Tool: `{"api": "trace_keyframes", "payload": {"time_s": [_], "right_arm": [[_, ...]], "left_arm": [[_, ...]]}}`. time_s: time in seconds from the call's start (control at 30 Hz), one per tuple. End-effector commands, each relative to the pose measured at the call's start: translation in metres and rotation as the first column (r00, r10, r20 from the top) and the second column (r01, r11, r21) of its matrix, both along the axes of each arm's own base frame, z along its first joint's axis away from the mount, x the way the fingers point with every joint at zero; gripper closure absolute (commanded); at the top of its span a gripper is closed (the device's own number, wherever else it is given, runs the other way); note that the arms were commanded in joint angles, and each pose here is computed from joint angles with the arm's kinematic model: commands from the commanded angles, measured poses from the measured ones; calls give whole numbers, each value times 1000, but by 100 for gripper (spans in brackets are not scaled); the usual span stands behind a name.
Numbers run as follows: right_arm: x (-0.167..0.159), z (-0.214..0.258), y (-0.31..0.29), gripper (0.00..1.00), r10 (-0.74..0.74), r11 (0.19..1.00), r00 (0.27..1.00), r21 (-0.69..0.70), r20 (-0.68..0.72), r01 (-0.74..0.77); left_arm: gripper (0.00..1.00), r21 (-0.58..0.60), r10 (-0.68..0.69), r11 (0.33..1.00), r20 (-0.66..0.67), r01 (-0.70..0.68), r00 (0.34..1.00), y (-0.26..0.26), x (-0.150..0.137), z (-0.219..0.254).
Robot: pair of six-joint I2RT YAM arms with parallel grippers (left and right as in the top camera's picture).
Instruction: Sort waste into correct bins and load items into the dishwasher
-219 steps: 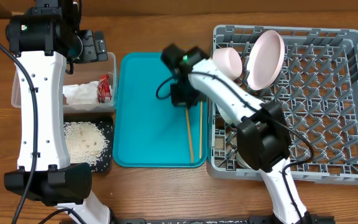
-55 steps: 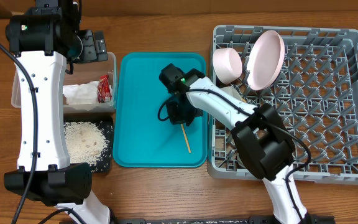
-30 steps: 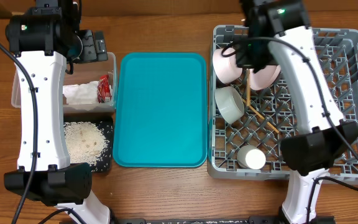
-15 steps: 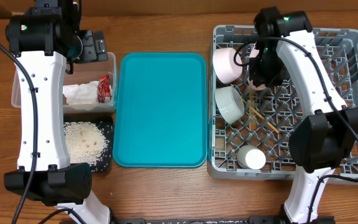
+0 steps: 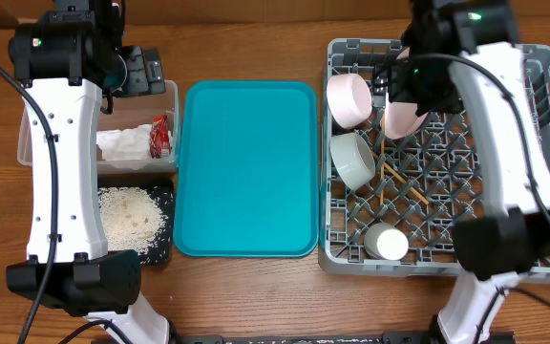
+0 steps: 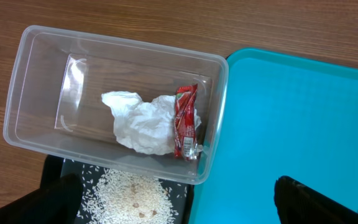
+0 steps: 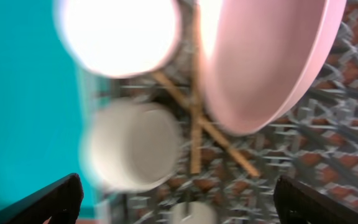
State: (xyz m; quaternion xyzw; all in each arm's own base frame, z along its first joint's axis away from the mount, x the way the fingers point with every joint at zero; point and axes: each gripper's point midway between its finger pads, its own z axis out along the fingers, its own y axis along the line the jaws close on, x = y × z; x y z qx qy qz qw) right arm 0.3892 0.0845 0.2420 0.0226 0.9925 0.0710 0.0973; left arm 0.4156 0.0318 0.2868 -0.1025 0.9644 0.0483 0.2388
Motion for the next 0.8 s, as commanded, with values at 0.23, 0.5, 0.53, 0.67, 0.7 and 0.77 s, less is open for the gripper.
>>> {"api": "trace_keyframes", "payload": {"time_s": [0.23, 0.5, 0.53, 0.67, 0.7, 0.77], "right_arm": [[-24, 65, 28, 0, 38, 974, 990, 218, 135, -67], [2, 76, 32, 0, 180, 960, 937, 155, 299, -233], [14, 83, 34, 0, 228, 949, 899, 119, 374, -290], [39, 103, 38, 0, 253, 939, 809, 66, 530, -337], [41, 105, 39, 0, 253, 938, 793, 59, 554, -341], [45, 107, 38, 0, 247, 941, 765, 42, 595, -337]], "left_arm": [[0, 7, 17, 1000, -12, -17, 1000, 4, 1, -5], [0, 7, 17, 1000, -12, -17, 1000, 4, 1, -5], [0, 7, 17, 1000, -12, -17, 1000, 4, 1, -5], [0, 7, 17, 1000, -12, -17, 1000, 4, 1, -5], [0, 7, 17, 1000, -12, -17, 1000, 4, 1, -5], [0, 7, 17, 1000, -12, -17, 1000, 4, 1, -5]]}}
